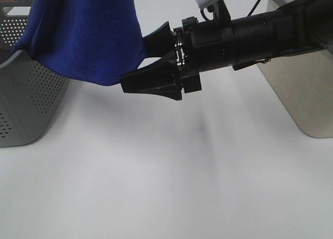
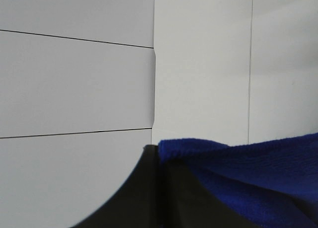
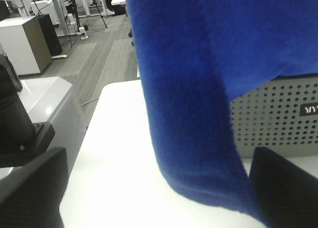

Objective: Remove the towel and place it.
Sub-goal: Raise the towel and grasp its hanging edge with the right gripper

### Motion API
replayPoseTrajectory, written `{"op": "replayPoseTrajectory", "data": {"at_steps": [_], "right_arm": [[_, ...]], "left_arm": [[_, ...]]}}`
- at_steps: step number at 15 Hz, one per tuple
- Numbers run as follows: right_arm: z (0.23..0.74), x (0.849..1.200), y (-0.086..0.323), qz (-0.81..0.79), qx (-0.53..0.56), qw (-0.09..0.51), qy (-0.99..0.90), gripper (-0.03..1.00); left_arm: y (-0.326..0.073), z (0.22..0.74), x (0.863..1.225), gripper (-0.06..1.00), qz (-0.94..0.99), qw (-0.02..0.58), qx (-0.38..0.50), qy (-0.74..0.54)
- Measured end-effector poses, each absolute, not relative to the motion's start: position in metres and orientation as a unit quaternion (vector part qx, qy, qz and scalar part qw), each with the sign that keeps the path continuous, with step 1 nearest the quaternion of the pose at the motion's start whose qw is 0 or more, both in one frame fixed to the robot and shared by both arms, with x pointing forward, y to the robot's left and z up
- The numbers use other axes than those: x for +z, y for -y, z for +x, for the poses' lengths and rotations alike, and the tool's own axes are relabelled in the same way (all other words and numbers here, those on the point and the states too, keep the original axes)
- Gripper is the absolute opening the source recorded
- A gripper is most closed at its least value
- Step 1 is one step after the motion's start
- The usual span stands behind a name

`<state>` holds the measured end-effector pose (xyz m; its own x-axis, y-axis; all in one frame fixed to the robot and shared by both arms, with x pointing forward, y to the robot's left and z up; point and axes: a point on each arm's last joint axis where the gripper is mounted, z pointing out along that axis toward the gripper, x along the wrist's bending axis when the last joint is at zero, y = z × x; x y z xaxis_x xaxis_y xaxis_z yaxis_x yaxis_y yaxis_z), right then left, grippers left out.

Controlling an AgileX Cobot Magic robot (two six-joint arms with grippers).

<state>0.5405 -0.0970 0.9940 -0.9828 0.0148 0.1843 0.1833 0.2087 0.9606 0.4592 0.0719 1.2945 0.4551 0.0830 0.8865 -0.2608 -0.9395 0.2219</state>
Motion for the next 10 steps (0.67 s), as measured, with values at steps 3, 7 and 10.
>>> {"op": "replayPoseTrajectory", "data": {"at_steps": [3,7,10], "right_arm": [[0.5385,0.992,0.0976,-0.054,-0.615,0.071,0.783,0.85],[0.5358,0.9925,0.0977,-0.049,-0.615,0.087,0.782,0.49],[0.5304,0.9967,0.0973,-0.034,-0.629,0.115,0.768,0.37]], "left_arm": [[-0.0719,0.4591,1.2944,0.0,0.837,0.166,0.519,0.053],[-0.0721,0.4591,1.2941,0.0,0.838,0.165,0.517,0.052],[-0.0722,0.4591,1.2941,0.0,0.839,0.169,0.516,0.044]]}}
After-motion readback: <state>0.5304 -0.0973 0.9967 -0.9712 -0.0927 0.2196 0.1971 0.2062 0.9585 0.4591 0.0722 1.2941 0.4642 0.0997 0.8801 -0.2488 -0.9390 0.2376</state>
